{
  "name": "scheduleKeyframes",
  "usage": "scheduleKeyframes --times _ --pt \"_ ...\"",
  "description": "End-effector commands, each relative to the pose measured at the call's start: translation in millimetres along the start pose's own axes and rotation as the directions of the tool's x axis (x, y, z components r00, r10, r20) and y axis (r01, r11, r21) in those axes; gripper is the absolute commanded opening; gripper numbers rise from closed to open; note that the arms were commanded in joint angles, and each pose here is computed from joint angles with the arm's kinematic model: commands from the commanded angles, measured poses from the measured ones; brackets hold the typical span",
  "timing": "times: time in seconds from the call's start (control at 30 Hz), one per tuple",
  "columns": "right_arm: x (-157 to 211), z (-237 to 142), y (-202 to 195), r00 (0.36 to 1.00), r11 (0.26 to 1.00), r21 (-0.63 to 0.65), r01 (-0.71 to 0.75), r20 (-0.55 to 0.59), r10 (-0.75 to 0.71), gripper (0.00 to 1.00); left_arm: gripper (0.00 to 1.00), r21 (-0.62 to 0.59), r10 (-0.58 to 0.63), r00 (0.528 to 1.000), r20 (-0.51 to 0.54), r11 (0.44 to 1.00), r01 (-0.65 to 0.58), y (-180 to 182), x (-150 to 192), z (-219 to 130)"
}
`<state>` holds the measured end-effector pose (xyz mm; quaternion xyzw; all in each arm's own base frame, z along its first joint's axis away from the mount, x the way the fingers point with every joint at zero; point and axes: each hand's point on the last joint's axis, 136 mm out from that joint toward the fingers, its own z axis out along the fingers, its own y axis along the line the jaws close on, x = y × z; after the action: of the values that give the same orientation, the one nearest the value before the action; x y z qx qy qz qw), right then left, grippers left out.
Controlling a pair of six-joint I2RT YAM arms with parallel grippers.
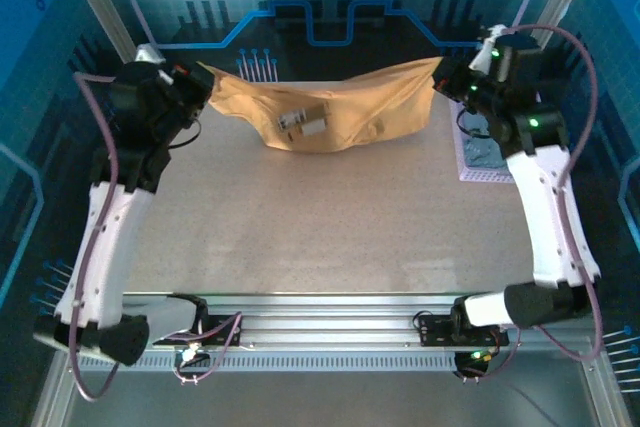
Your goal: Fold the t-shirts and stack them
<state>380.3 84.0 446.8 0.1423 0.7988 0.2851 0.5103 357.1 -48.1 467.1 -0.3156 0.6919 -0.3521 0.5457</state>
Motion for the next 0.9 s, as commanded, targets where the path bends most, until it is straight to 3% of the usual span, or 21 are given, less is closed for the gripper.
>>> scheduleKeyframes --times 0.0,0.1,0.2,0.3,0.57,0.73,0.87 --pt "-22 -60 24 0.988 0.993 -0.095 0.065 0.144 -0.051 0.0 0.0 0.109 0.051 0.972 0.229 0.991 -0.078 -40 -50 -66" --pt "-29 -90 31 0.978 0.989 -0.131 0.073 0.204 -0.045 0.0 0.0 0.138 0.069 0.944 0.323 0.983 -0.119 -62 -73 -96" --pt "-34 -92 37 0.977 0.985 -0.162 0.057 0.21 -0.022 0.0 0.0 0.145 0.069 0.935 0.348 0.981 -0.126 -79 -87 -94" --pt "-42 -74 40 0.98 0.983 -0.182 0.028 0.199 0.009 0.0 0.0 0.117 0.067 0.946 0.318 0.987 -0.109 -83 -91 -62" --pt "-63 30 39 0.993 0.968 -0.245 -0.046 0.095 0.071 0.0 0.0 0.148 -0.01 0.986 0.164 0.989 -0.015 -70 -104 72" --pt "-80 87 37 0.993 0.953 -0.289 -0.087 0.057 0.108 0.0 0.0 0.244 -0.038 0.994 0.1 0.97 0.012 -72 -127 114" --pt "-108 101 46 0.989 0.943 -0.325 -0.071 0.101 0.109 0.0 0.0 0.364 -0.06 0.993 0.101 0.931 0.02 -94 -151 114"
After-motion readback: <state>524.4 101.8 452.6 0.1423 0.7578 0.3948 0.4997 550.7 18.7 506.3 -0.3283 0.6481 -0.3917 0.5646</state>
